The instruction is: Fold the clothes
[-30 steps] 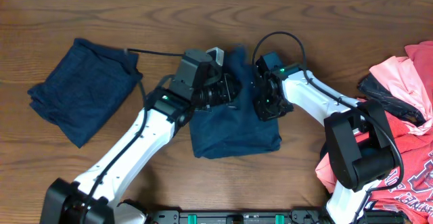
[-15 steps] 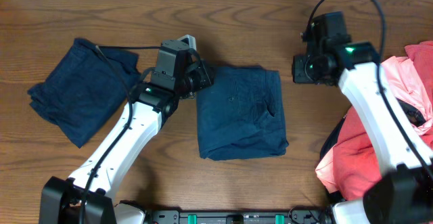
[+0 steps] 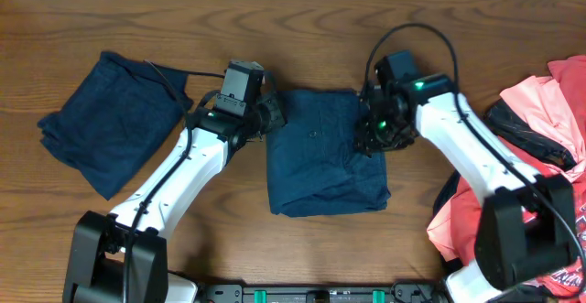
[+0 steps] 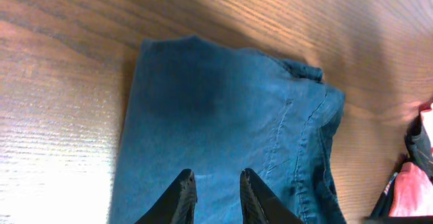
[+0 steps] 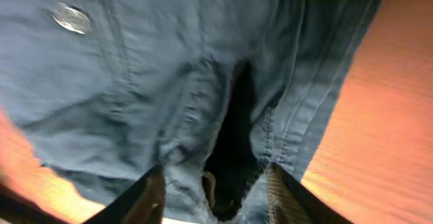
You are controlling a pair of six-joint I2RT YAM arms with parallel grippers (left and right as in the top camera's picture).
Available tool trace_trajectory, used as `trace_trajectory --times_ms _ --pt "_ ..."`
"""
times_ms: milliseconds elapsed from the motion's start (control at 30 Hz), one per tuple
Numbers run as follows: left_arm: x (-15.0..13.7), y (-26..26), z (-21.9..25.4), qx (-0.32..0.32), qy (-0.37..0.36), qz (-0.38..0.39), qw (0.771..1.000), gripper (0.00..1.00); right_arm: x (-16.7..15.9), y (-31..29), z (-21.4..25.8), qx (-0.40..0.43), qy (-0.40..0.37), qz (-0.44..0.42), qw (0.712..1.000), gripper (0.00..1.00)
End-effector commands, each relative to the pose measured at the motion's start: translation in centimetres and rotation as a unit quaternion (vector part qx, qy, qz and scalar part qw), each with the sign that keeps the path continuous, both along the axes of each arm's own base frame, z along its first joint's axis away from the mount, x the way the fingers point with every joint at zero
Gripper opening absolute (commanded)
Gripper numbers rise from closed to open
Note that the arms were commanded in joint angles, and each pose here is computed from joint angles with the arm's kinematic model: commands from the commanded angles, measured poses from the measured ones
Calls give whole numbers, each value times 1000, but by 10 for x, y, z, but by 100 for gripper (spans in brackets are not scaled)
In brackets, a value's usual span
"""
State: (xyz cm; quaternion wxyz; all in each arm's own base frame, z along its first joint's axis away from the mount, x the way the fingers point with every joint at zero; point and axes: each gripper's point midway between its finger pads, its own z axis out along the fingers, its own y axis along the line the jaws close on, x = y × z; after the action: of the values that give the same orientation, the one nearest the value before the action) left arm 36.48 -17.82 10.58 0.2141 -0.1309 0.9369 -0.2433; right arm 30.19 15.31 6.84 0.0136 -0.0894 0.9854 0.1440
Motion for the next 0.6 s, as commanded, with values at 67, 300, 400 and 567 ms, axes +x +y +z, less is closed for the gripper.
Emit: trace_trajectory --times_ms 67,300,400,567 --pt "5 3 9 6 -15 -3 1000 24 -30 17 -21 40 81 8 996 1" --pt "2 4 6 10 -5 -3 1000 24 -30 10 41 135 91 2 987 1" --pt "2 4 6 10 -5 -3 1000 24 -33 -22 42 70 86 -31 993 1" --pt "2 4 6 10 -5 -3 1000 24 -79 -62 25 -67 163 -33 984 1"
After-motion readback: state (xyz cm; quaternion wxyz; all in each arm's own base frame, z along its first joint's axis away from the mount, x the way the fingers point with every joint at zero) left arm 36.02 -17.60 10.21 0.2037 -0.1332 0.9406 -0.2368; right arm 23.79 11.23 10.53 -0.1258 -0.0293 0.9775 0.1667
